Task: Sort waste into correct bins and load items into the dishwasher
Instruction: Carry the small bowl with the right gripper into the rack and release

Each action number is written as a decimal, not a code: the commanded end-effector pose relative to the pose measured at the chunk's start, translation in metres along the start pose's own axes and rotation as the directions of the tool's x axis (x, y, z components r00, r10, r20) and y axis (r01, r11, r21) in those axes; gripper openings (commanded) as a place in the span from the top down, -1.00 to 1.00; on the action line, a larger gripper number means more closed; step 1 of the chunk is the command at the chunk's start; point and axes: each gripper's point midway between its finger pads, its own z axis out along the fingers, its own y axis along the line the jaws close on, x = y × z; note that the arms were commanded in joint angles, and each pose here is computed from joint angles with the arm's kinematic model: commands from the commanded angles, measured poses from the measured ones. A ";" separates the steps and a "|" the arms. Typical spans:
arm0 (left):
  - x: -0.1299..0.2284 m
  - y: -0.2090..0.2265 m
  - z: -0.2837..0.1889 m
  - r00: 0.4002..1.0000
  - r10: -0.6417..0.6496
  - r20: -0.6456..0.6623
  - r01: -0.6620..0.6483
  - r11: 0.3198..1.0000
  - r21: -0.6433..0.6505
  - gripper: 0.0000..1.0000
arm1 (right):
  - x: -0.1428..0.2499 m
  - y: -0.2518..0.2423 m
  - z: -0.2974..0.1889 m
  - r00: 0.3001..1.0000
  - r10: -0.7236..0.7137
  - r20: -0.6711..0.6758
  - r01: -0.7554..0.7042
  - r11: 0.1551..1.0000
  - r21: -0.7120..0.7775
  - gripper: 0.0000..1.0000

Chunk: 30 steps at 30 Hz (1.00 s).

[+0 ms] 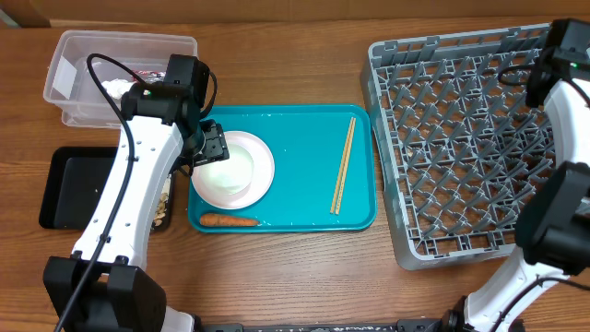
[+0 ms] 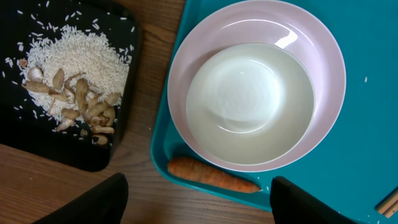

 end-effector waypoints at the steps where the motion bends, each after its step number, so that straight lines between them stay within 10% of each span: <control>1: -0.002 -0.003 -0.010 1.000 -0.011 0.025 0.010 1.000 0.027 -0.50 | 0.007 0.011 0.003 1.000 0.015 0.006 -0.015 0.999 0.033 0.92; 30: -0.001 -0.007 -0.010 1.000 -0.010 0.014 0.009 0.999 0.050 -0.53 | 0.042 0.031 -0.004 1.000 -0.017 -0.006 0.017 1.000 0.010 0.92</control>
